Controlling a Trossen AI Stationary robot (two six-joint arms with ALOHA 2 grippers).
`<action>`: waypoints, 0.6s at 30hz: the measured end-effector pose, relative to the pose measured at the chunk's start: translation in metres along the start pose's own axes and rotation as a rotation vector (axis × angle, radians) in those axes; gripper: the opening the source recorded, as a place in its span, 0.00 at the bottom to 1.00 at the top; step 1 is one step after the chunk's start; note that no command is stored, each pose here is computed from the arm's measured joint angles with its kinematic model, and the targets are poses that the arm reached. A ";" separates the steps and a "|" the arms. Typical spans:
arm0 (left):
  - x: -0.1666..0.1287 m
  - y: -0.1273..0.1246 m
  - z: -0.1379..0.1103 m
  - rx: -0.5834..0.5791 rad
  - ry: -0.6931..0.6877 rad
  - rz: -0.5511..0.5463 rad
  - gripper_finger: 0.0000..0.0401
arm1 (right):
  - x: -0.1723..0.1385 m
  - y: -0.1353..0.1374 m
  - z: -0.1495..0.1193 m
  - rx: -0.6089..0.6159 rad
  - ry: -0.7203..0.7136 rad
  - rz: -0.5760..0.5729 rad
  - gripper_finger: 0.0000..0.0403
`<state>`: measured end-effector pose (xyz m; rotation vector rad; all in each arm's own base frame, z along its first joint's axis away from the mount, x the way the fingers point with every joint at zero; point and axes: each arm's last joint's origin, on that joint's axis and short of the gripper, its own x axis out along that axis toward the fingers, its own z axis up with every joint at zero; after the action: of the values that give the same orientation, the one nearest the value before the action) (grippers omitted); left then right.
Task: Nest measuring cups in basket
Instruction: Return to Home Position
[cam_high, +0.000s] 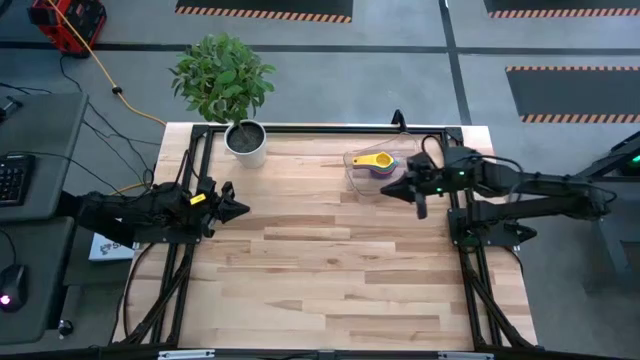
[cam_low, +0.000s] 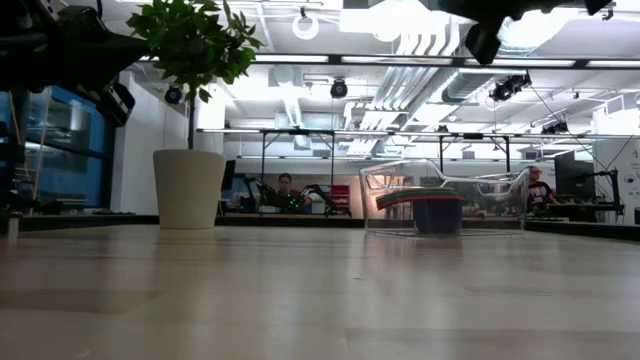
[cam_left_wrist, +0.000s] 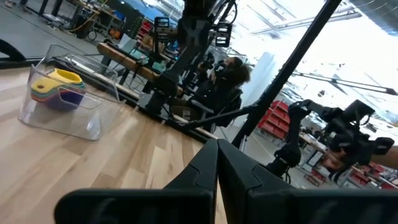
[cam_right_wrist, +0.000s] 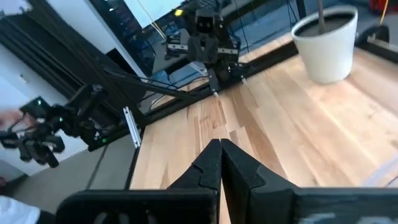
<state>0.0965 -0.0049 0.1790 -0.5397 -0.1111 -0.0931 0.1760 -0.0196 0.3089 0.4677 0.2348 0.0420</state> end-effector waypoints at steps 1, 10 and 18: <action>0.000 0.000 0.000 0.000 0.000 0.000 0.00 | -0.004 0.001 0.000 -0.025 -0.007 0.004 0.00; 0.000 0.000 0.000 0.000 0.001 0.000 0.00 | -0.020 -0.029 -0.060 -0.057 -0.212 0.042 0.00; 0.000 0.002 -0.004 -0.001 0.039 0.023 0.00 | -0.049 -0.039 -0.100 -0.022 -0.370 0.084 0.00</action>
<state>0.0968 -0.0049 0.1747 -0.5393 -0.0670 -0.0816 0.1044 -0.0154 0.2153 0.4543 -0.1489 0.0390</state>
